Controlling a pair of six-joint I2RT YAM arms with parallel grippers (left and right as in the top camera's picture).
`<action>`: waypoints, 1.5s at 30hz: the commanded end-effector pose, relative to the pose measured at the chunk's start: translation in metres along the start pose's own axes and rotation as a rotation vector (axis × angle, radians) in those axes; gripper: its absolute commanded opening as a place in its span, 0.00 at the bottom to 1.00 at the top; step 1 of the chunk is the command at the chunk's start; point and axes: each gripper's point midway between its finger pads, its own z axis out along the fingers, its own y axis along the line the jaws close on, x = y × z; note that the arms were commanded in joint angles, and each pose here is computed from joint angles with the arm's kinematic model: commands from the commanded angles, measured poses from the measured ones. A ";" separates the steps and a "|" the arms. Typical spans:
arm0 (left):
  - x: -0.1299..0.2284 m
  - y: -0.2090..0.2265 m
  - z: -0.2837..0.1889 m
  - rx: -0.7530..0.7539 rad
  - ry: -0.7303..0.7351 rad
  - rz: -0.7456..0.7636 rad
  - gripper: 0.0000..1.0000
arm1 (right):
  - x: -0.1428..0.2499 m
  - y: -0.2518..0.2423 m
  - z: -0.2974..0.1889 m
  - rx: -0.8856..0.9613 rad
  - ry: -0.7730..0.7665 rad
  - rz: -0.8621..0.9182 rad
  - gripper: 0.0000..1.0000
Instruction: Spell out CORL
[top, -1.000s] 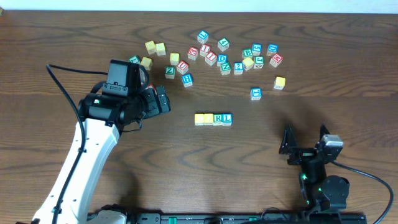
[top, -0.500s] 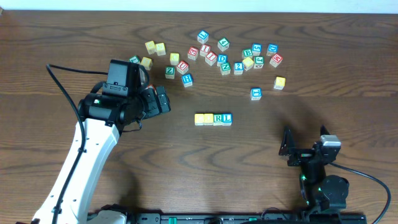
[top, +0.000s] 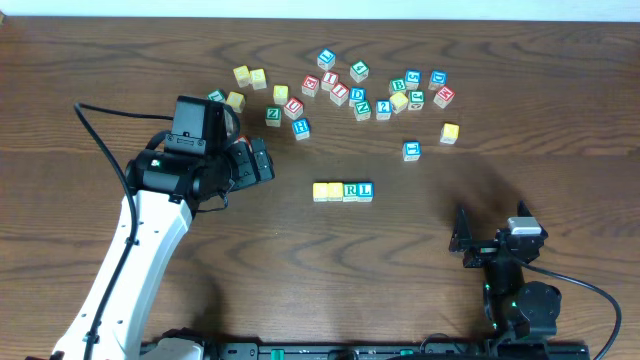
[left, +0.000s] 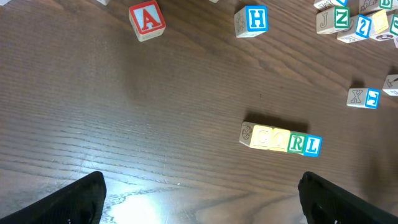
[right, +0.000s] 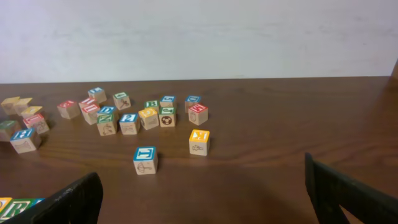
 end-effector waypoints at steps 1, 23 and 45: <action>0.000 0.004 -0.001 -0.012 -0.005 -0.002 0.98 | 0.000 -0.002 0.000 0.011 -0.004 -0.015 0.99; -0.017 0.018 -0.011 -0.060 -0.097 0.179 0.98 | 0.000 -0.002 0.000 0.011 -0.003 -0.015 0.99; 0.031 0.075 -0.029 0.035 -0.732 0.315 0.98 | 0.000 -0.002 0.000 0.011 -0.003 -0.015 0.99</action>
